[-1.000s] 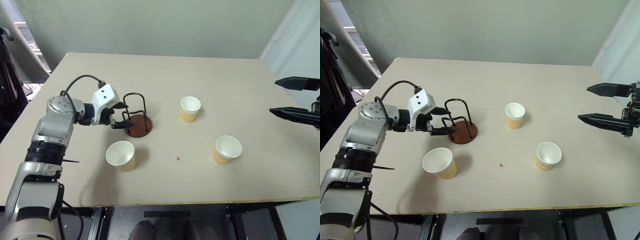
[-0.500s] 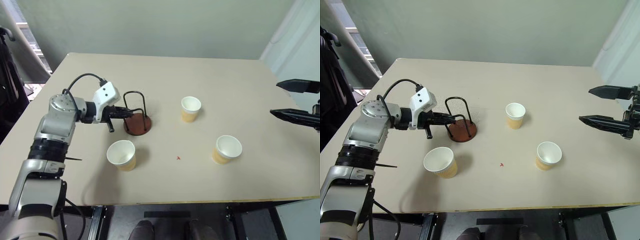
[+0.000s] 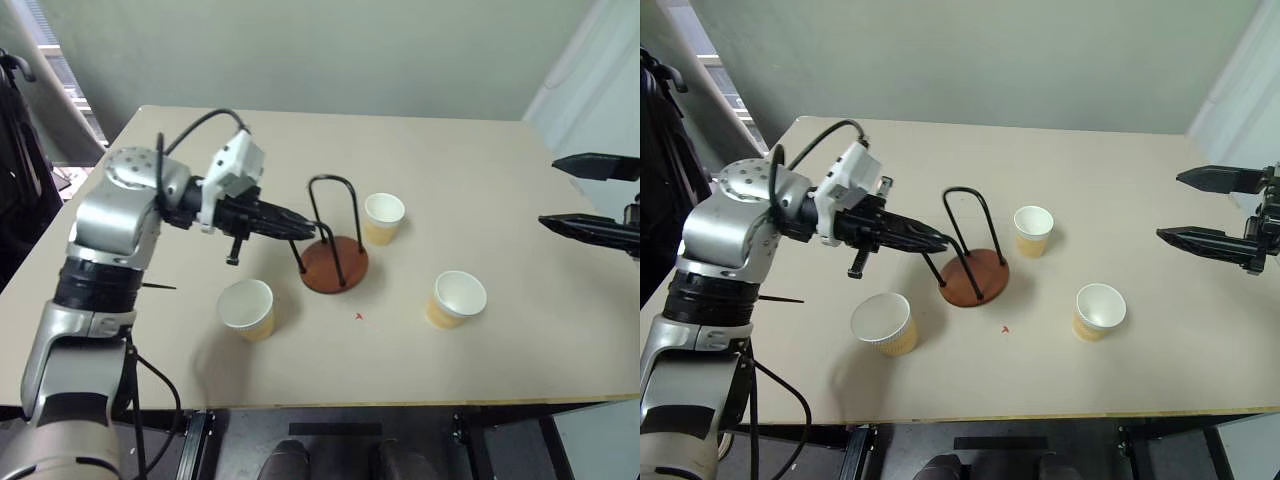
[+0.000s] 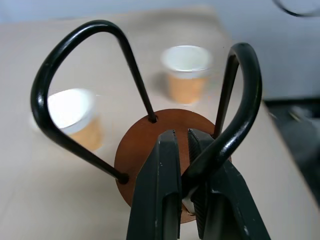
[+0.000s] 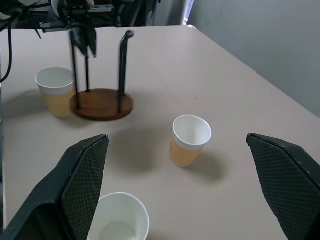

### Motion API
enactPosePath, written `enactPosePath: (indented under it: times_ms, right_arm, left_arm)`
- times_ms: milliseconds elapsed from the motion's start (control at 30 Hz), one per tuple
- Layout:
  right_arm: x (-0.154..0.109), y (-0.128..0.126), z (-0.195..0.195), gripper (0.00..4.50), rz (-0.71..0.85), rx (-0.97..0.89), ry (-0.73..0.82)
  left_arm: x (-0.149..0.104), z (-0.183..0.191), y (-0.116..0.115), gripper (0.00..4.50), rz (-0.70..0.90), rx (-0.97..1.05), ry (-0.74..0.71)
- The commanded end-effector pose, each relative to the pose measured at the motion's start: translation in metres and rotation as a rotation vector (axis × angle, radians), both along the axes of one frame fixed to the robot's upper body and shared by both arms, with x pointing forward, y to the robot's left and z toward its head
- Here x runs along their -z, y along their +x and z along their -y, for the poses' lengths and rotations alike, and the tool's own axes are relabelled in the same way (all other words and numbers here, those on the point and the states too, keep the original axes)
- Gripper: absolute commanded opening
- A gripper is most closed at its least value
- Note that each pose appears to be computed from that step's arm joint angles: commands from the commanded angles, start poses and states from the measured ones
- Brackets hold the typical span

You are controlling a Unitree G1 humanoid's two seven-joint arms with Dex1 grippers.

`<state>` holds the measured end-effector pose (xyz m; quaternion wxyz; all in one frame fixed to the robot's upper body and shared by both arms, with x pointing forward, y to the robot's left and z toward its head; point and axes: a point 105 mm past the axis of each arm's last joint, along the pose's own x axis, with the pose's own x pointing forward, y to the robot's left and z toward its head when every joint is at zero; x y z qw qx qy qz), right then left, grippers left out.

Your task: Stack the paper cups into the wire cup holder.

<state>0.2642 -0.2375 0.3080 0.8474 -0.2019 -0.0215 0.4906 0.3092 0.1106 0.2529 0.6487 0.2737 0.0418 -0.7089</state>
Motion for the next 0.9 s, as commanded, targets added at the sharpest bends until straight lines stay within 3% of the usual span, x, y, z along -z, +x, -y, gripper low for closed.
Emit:
enactPosePath:
  times_ms: [33,233,433,700,900]
  right_arm:
    - [-0.009,-0.002,-0.001,4.50,0.045,-0.001,-0.008]
    - [-0.008,-0.006,0.001,4.50,0.049,0.020,-0.007]
    - [-0.006,-0.011,0.004,4.50,0.048,0.048,-0.012]
    - [-0.005,-0.012,0.004,4.50,0.044,0.057,-0.014]
    - [-0.005,-0.010,0.002,4.50,0.040,0.050,-0.018]
  left_arm:
    - [0.005,0.025,-0.014,0.01,0.108,0.197,0.109]
    - [0.008,0.051,-0.015,0.01,0.173,0.324,0.117]
    - [0.038,0.048,-0.018,0.01,0.154,0.362,0.191]
    - [0.069,0.055,-0.017,0.01,0.128,0.315,0.203]
    - [0.076,0.057,-0.010,0.01,0.143,0.253,0.216]
